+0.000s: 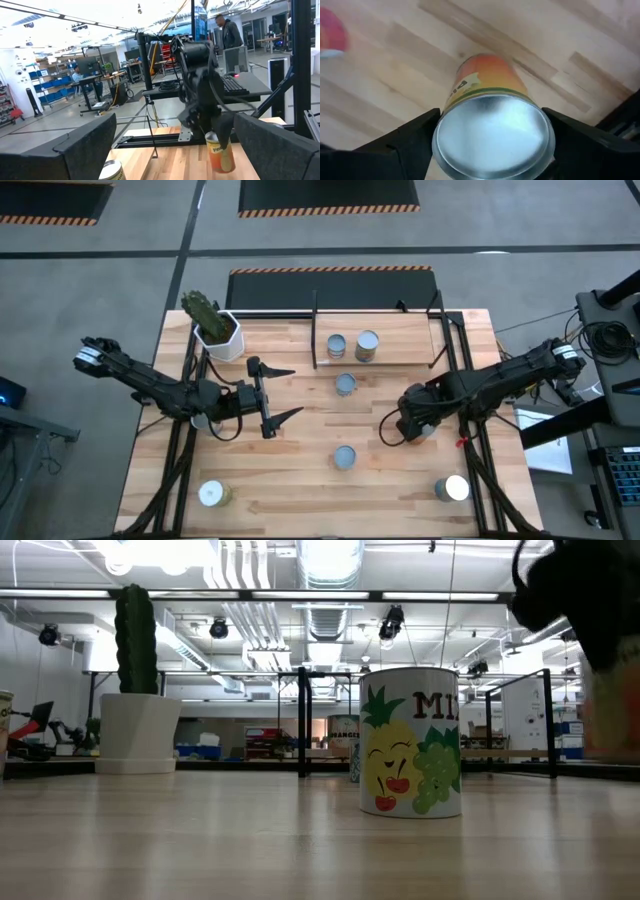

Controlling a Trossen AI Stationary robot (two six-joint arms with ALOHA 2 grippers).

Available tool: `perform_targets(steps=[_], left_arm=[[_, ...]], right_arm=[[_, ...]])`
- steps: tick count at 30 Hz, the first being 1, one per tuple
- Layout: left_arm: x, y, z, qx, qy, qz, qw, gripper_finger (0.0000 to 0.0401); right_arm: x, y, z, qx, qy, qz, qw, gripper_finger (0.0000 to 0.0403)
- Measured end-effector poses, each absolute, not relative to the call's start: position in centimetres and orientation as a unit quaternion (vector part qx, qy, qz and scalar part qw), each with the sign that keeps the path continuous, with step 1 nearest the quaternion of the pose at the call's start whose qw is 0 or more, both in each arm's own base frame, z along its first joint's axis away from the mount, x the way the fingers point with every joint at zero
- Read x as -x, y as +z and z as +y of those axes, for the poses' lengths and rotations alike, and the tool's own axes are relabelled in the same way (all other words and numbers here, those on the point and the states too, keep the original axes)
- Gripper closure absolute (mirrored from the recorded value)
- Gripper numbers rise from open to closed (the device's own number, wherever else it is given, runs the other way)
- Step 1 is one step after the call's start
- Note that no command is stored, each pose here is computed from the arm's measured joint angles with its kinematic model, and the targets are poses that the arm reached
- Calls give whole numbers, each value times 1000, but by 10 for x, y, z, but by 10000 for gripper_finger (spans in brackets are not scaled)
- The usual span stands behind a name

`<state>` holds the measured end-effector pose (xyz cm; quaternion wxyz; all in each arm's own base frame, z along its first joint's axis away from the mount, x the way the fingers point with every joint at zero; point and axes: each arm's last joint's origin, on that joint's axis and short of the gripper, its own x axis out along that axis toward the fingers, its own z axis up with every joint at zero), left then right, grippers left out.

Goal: Pick and place cans onto a shelf
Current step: Put the canned pineapples on the shelf

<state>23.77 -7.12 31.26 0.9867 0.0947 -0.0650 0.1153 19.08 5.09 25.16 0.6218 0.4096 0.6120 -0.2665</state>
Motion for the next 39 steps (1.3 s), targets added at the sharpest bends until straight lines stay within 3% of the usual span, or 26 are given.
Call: perform_targets(steps=[9, 17, 29, 39], left_arm=[[-238, 313, -71, -94, 114, -68, 987, 15], [-238, 313, -71, -93, 114, -69, 987, 15], [-237, 315, -71, -88, 118, -78, 986, 15], [-237, 315, -71, -90, 118, -78, 986, 15]], right_arm=[[-198, 312, 30, -375, -286, 547, 692, 78], [-201, 340, 1, -340, -305, 500, 736, 78], [-191, 339, -77, -300, -348, 504, 731, 78], [-208, 320, -152, -236, -333, 580, 705, 78]])
